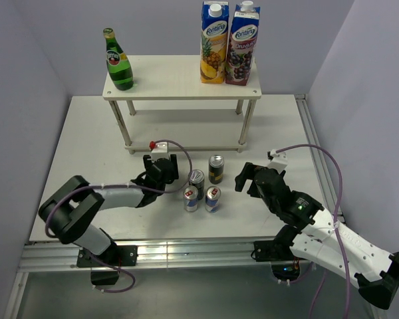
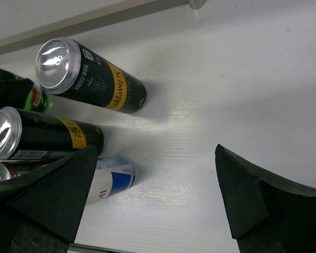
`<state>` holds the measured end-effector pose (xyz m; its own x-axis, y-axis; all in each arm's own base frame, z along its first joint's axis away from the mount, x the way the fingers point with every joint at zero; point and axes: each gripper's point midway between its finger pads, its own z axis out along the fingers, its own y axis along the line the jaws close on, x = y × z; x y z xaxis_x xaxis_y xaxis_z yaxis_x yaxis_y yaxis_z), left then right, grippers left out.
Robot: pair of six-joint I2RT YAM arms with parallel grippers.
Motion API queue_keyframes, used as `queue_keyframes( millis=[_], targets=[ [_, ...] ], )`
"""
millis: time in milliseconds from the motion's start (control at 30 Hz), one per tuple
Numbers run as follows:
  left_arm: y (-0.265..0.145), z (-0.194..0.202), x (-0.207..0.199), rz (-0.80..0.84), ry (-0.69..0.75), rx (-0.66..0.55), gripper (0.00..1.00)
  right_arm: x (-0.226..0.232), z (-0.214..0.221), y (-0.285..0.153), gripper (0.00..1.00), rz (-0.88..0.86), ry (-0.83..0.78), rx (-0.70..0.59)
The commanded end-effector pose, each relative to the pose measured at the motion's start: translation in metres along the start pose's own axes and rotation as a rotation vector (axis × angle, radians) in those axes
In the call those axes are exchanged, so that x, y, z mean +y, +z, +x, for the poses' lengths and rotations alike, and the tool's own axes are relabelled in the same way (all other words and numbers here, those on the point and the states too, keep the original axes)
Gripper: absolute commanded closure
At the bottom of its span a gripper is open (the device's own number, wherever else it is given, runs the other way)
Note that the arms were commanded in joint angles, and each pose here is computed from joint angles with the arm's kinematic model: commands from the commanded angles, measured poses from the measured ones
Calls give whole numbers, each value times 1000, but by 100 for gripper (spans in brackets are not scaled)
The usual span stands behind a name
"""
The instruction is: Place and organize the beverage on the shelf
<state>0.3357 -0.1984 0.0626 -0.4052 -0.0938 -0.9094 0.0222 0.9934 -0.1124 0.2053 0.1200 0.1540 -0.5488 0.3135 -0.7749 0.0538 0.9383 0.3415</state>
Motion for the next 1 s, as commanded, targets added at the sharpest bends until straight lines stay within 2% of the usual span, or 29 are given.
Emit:
queue_keyframes(
  millis=[0,100,167,200,233,267,333,367,433,467,533,567,633,667,833,967],
  targets=[
    [-27,-62,-10,-25,-48,-49,100,1,-3,0,0,-7,4,-23],
    [-57,-126,-21,24,-95,-109,100,0,-4,0,0,-7,6,-27],
    [-74,-149,-20,47,-49,-90,100,0,-4,-1,0,-8,7,-30],
    [-85,-189,-27,63,-80,-140,100,0,-4,-1,0,-10,9,-32],
    [-90,-193,-26,61,-31,-114,100,0,-5,-1,0,-13,12,-36],
    [-102,-233,-33,80,-60,-167,100,0,-6,-2,0,-15,15,-42],
    [-103,-250,-35,63,-12,-164,100,0,-6,-3,0,-16,17,-45],
    [-113,-284,-40,78,-41,-215,100,-1,-6,-3,0,-18,20,-47],
    [-108,-299,-46,75,-18,-207,100,-1,-8,-4,0,-19,27,-55],
    [-118,-324,-47,82,-37,-234,100,-2,-8,-5,0,-20,30,-58],
    [-112,-337,-53,83,-33,-232,100,-2,-8,-6,0,-25,34,-61],
    [-121,-358,-54,96,-55,-264,100,-2,-8,-6,0,-27,35,-63],
    [-117,-369,-60,98,-45,-276,100,-2,-9,-7,0,-28,40,-66],
    [-125,-387,-60,102,-63,-312,100,-3,-9,-8,0,-29,39,-66],
    [-113,-418,-59,59,-68,-357,100,-3,-10,-10,0,-39,51,-77],
    [-99,-424,-54,0,-56,-377,100,-4,-11,-11,0,-42,58,-85]
  ],
)
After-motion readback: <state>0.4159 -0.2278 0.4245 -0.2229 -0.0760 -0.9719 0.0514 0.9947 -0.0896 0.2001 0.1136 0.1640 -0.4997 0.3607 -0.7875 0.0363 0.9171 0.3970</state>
